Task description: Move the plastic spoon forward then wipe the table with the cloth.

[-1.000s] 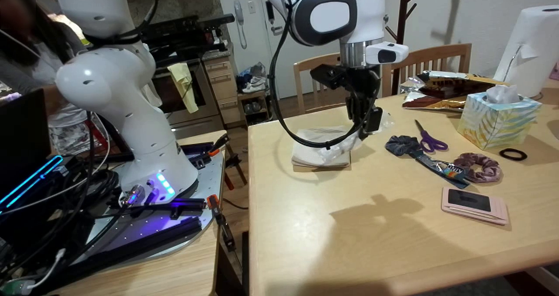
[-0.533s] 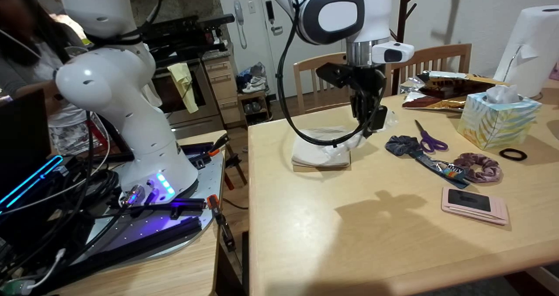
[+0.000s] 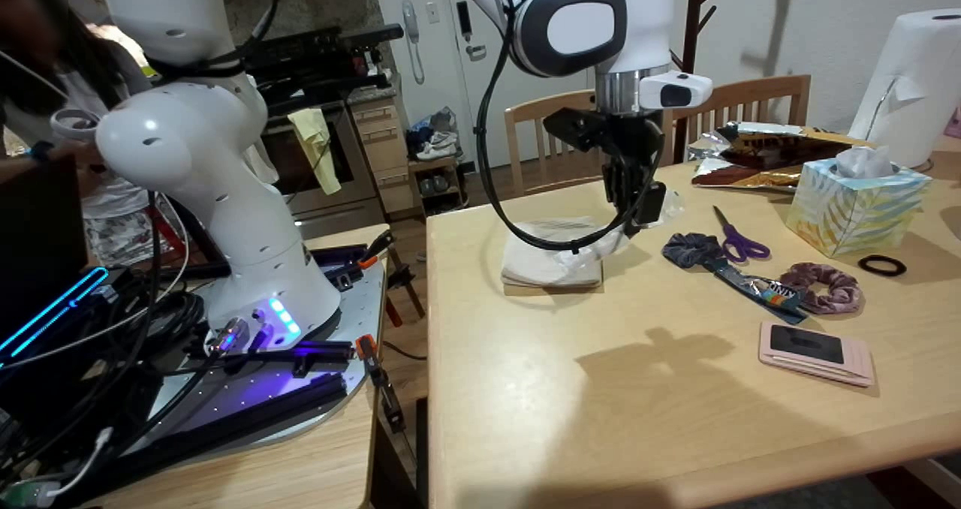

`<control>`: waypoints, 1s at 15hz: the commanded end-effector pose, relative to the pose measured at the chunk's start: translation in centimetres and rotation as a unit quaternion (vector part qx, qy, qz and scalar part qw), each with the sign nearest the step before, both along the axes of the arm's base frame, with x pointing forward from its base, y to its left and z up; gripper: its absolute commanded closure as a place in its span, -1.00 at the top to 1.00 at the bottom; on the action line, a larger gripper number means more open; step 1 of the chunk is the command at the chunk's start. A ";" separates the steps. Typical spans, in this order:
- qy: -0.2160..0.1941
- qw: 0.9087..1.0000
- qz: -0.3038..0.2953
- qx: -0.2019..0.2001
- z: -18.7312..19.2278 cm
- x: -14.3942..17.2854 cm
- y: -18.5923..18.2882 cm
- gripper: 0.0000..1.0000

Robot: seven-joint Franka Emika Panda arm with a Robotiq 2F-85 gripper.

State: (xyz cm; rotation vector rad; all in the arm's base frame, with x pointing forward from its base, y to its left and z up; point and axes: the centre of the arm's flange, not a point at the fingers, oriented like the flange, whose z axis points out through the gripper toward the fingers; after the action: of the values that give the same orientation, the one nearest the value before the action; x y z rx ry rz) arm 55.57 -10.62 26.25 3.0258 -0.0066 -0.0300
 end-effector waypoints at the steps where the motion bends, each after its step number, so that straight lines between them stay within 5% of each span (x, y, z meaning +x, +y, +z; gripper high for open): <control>1: -0.022 1.000 -0.009 0.012 -0.1 0.2 0.2 -0.93; 8: -0.076 0.997 -0.004 0.025 0.2 1.2 0.7 -0.93; 15: -0.013 0.998 -0.014 -0.058 0.2 0.1 -1.0 -0.93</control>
State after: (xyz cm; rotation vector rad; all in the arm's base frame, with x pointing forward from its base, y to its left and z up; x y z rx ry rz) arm 56.12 -11.48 26.26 2.9739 -0.0353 0.0732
